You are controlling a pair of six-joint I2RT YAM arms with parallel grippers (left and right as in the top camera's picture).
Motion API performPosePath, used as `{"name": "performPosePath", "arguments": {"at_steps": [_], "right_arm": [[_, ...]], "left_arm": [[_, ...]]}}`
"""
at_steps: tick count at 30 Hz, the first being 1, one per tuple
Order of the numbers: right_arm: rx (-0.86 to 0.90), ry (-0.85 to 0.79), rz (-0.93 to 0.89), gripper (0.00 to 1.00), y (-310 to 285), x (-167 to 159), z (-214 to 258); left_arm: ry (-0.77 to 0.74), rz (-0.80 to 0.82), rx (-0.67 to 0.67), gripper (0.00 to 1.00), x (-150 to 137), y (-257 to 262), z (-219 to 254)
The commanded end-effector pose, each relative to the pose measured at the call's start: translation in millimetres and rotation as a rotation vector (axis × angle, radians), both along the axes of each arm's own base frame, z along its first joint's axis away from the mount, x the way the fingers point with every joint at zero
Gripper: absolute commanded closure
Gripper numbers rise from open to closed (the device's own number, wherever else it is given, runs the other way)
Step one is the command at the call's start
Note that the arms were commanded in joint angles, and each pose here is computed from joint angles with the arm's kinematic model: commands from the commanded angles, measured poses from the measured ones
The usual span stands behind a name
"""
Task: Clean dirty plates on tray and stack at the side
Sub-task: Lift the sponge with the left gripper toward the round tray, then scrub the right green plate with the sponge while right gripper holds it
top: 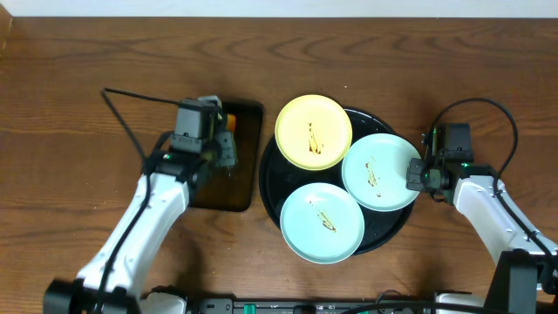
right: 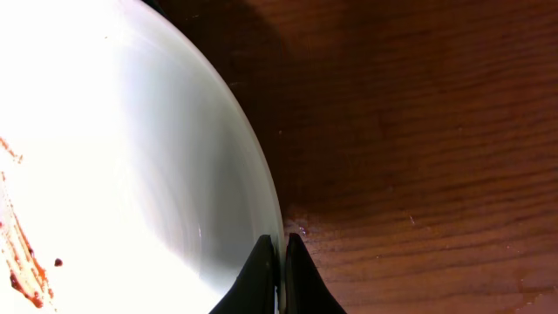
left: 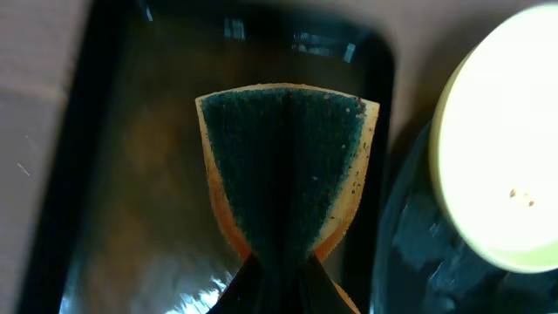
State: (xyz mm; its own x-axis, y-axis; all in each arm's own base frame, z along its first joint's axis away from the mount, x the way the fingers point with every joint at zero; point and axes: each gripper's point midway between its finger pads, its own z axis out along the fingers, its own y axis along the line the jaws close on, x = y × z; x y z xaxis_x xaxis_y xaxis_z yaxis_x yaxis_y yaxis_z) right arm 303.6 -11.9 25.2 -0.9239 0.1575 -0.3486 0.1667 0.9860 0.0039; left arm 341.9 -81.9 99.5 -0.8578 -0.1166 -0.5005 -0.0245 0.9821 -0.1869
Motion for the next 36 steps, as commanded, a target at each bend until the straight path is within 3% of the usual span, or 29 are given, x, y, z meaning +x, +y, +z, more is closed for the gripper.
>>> {"name": "performPosePath", "arguments": {"at_steps": [1, 16, 25, 36], "right_arm": [[-0.012, 0.02, -0.013, 0.99, -5.8, -3.9, -3.1], [-0.012, 0.022, -0.013, 0.99, -5.7, -4.3, -3.3], [-0.012, 0.026, -0.013, 0.99, -5.7, -5.2, -3.6], [-0.012, 0.028, -0.013, 0.99, -5.7, -5.6, -3.7]], "left_arm": [[0.057, -0.022, -0.08, 0.93, -4.9, -14.9, -3.6], [0.09, -0.139, -0.167, 0.93, 6.7, -59.7, 52.8], [0.042, -0.398, -0.22, 0.93, 8.3, -166.0, 61.8], [0.11, -0.67, -0.343, 0.93, -40.7, -287.5, 14.1]]}}
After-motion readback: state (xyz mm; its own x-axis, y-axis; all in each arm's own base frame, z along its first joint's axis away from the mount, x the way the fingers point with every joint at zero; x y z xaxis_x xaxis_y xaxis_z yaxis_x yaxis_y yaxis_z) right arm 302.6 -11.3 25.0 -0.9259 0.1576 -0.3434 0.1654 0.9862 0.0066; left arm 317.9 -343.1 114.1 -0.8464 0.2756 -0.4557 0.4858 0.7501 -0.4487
